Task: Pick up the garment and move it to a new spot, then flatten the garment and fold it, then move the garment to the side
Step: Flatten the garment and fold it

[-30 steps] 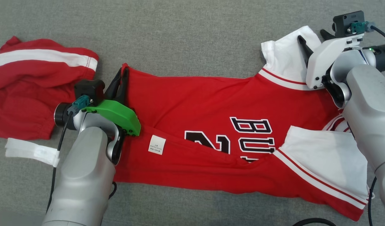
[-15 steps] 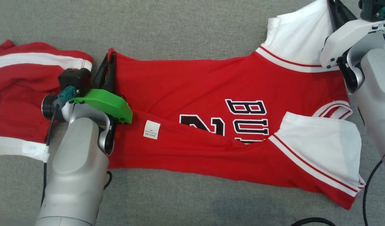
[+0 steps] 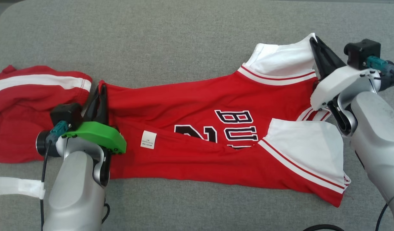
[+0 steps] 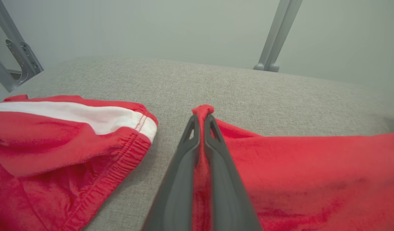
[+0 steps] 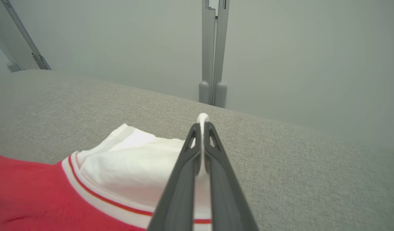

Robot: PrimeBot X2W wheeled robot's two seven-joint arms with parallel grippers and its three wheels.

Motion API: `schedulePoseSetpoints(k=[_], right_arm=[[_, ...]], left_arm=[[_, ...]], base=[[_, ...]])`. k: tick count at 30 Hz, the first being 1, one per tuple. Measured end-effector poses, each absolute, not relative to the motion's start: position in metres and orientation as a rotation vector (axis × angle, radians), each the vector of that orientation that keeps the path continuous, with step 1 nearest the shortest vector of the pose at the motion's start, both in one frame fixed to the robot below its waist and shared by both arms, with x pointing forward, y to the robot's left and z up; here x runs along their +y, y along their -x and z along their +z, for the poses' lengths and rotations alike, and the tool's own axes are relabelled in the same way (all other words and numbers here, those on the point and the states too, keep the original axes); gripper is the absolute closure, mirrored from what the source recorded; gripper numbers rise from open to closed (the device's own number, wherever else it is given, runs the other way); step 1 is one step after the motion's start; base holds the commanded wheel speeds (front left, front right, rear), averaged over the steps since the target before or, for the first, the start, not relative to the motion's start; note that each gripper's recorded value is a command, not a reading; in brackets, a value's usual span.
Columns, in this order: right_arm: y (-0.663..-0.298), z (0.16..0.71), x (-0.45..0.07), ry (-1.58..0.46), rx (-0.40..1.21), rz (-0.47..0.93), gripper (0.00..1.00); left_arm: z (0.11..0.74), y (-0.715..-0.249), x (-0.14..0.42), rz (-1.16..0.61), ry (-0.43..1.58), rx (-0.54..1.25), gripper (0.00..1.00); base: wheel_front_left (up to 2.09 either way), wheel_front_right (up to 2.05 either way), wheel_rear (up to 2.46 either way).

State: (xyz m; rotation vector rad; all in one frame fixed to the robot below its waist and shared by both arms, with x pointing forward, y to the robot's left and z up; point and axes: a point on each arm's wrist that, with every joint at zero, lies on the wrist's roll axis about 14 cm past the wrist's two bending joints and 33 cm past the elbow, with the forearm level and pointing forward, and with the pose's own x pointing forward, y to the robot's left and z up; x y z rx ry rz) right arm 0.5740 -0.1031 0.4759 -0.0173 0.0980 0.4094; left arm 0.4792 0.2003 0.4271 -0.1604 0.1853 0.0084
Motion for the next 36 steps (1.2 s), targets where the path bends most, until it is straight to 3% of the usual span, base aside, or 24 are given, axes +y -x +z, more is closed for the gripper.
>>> schedulePoseSetpoints(k=[12, 29, 30, 31, 32, 36], right_arm=[[-0.489, 0.481, -0.139, -0.093, 0.064, 0.368, 1.00], [-0.425, 0.432, -0.143, -0.162, 0.200, 0.321, 1.00], [-0.423, 0.431, -0.144, -0.174, 0.205, 0.311, 0.83], [-0.420, 0.429, -0.146, -0.186, 0.211, 0.299, 0.01], [-0.418, 0.429, -0.149, -0.193, 0.213, 0.288, 0.00], [-0.417, 0.441, -0.161, -0.222, 0.168, 0.234, 0.00]], left_arm=[[0.422, -0.431, 0.196, 0.020, 0.197, 0.196, 1.00], [0.386, -0.395, 0.196, 0.046, 0.216, 0.312, 1.00], [0.385, -0.393, 0.197, 0.050, 0.216, 0.315, 0.67], [0.385, -0.390, 0.199, 0.059, 0.216, 0.316, 0.06], [0.385, -0.388, 0.201, 0.070, 0.215, 0.315, 0.00], [0.389, -0.379, 0.210, 0.102, 0.190, 0.299, 0.00]], base=[[0.00, 0.00, 0.00], [0.00, 0.00, 0.00], [0.00, 0.00, 0.00], [0.00, 0.00, 0.00], [0.00, 0.00, 0.00], [0.00, 0.00, 0.00]])
